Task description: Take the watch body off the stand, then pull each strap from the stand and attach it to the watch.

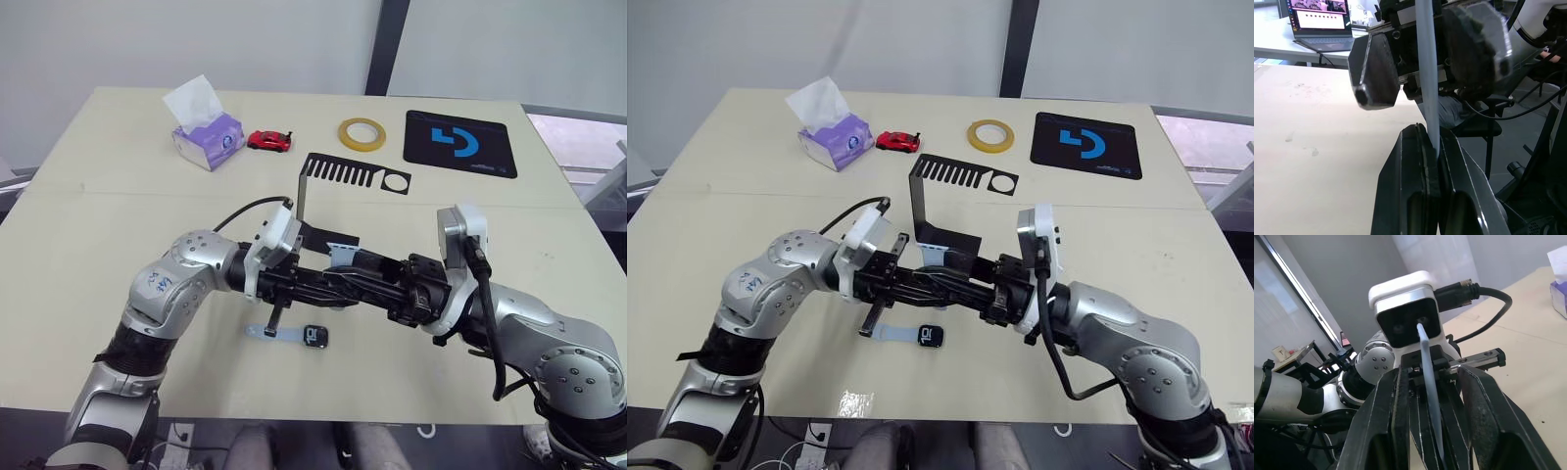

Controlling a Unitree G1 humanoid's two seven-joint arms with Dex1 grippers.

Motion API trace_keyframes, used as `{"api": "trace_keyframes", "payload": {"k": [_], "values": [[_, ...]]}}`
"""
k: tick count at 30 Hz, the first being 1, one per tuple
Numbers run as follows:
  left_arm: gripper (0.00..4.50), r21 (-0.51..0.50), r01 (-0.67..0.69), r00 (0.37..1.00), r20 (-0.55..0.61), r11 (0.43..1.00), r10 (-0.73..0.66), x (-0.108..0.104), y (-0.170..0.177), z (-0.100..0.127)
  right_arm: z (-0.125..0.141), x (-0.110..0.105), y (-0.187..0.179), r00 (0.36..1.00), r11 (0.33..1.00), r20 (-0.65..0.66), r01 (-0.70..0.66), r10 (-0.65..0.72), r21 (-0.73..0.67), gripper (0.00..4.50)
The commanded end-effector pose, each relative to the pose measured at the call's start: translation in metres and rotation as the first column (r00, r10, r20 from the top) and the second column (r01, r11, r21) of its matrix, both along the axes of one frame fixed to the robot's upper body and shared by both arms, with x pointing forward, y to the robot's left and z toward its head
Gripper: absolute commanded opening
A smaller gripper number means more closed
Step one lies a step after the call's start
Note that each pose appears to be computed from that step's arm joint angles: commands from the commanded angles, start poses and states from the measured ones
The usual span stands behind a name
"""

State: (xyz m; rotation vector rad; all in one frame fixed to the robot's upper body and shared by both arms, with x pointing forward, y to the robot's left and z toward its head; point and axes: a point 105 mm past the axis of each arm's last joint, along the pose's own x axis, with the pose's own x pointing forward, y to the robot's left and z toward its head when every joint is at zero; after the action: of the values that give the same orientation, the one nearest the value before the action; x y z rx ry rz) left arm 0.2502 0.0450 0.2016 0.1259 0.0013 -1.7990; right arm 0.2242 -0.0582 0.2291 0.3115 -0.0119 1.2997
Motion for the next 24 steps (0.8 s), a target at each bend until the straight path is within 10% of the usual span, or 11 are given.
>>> {"api": "trace_keyframes", "payload": {"k": [1,24], "values": [[0.0,-0.006,0.021,0.999,0.035,1.0,-0.02,-0.0051,-0.0022,0.0057,0.0086,-0.0069,0.0041,0.999,0.999,0.033,-0.038,0.037,0.014,1.72],[0.0,0.002,0.009,0.999,0.031,1.0,-0.009,-0.005,-0.0033,-0.0003,0.0142,-0.0048,0.0034,0.998,0.999,0.046,-0.043,0.043,0.012,1.72]]}}
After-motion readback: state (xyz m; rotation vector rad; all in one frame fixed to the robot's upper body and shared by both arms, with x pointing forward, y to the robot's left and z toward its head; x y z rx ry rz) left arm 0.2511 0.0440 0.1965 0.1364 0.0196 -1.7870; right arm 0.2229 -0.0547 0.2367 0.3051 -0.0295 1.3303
